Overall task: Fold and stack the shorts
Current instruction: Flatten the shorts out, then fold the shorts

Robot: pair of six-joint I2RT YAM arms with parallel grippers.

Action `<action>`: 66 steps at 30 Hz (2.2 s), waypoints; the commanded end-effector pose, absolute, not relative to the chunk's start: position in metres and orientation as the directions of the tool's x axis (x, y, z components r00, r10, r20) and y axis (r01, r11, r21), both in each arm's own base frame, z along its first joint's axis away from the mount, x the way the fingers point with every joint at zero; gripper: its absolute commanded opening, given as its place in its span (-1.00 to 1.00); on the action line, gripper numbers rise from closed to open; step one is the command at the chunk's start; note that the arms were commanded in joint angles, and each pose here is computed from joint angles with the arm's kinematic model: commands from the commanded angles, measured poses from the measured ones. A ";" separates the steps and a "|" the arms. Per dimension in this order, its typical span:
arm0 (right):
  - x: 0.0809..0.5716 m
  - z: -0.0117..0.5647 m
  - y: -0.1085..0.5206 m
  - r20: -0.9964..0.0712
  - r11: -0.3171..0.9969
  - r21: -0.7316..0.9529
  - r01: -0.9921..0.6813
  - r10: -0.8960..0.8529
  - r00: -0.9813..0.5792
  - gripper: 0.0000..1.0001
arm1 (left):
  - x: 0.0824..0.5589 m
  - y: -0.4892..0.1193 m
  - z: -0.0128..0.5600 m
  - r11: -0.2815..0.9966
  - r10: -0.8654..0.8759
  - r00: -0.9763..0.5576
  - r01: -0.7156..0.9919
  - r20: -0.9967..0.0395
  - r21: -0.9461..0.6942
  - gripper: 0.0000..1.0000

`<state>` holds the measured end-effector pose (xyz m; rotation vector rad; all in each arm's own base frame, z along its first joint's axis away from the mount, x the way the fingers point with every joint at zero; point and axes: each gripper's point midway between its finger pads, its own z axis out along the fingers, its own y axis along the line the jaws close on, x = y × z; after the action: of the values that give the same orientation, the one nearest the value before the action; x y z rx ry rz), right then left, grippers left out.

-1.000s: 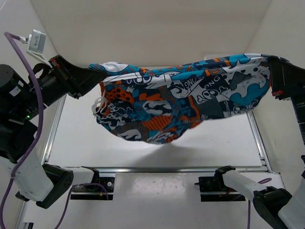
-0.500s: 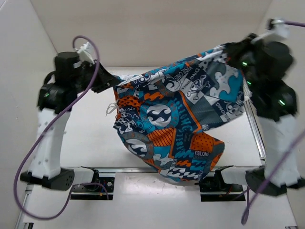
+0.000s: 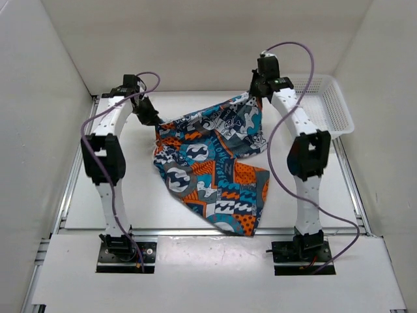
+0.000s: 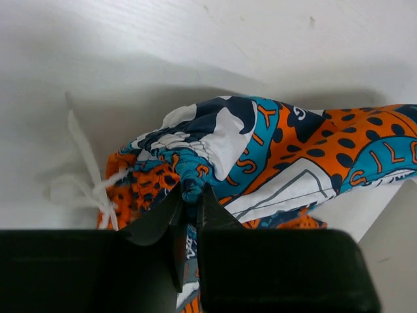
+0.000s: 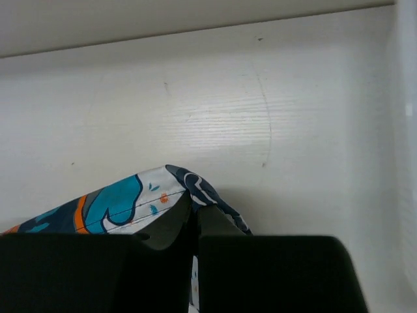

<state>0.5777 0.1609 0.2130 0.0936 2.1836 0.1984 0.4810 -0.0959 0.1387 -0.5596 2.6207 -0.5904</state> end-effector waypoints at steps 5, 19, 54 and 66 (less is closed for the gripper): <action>0.605 0.220 0.167 -0.798 0.963 0.263 -0.057 0.184 -0.574 -0.99 | 0.542 -0.079 0.166 0.798 -0.490 -0.786 -0.231 -0.376 -0.557 -0.79; 0.503 0.261 0.151 -0.770 0.952 0.293 -0.084 0.183 -0.612 -0.99 | 0.550 -0.083 0.172 0.794 -0.478 -0.787 -0.196 -0.390 -0.576 -0.79; 0.087 0.117 0.251 -0.511 0.736 0.079 -0.672 -0.549 -0.661 -0.99 | 0.394 -0.023 0.162 0.872 -0.459 -0.803 -0.324 -0.380 -0.367 -0.79; 0.068 0.101 0.256 -0.455 0.741 -0.041 -0.670 -0.611 -0.647 0.73 | 0.357 -0.003 0.114 0.830 -0.541 -0.802 -0.462 -0.252 -0.313 1.00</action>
<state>0.0512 0.2562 0.0685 -1.1129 2.5570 0.1900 0.3466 -0.0099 0.0914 -0.7871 2.7804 -0.3488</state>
